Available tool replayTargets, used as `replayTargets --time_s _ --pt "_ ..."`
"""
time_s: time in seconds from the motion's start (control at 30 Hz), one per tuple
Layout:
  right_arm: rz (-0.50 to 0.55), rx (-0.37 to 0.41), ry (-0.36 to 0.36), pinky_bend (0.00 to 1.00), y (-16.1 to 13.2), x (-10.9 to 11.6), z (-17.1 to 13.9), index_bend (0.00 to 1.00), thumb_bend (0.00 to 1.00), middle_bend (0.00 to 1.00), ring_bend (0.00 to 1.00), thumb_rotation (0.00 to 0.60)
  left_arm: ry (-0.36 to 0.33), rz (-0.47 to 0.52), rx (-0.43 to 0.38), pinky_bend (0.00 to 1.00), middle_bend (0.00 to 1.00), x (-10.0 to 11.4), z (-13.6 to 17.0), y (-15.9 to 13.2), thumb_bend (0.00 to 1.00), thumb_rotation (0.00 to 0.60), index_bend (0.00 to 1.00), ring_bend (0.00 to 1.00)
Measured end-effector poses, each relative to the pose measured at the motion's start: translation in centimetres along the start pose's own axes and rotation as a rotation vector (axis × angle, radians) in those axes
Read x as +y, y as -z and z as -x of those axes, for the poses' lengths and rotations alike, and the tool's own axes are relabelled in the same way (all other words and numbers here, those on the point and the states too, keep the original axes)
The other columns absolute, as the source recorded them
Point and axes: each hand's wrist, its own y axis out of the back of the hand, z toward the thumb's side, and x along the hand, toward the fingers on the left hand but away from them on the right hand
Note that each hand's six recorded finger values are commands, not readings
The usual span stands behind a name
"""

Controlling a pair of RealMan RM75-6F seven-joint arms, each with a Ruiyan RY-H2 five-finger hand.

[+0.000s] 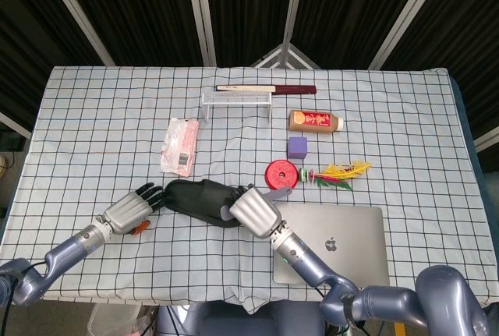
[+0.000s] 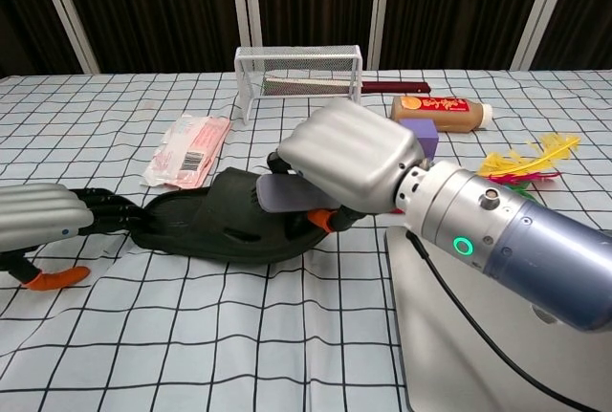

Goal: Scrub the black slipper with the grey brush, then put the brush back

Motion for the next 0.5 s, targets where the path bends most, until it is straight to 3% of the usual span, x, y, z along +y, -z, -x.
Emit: replayTargets --time_s 0.23,0.5 --pt "0.011 -0.011 0.020 0.73 -0.1 0.3 0.1 0.91 0.99 0.83 0.67 0.600 -0.020 0.010 -0.010 0.00 0.05 0.6 -0.1 -0.2 0.68 0.557 0.10 0.00" --pt "0.030 0.016 0.038 0.73 -2.4 1.3 0.1 0.91 0.99 0.83 0.67 0.600 -0.024 0.011 -0.031 0.00 0.05 0.7 -0.2 -0.9 0.68 0.559 0.10 0.00"
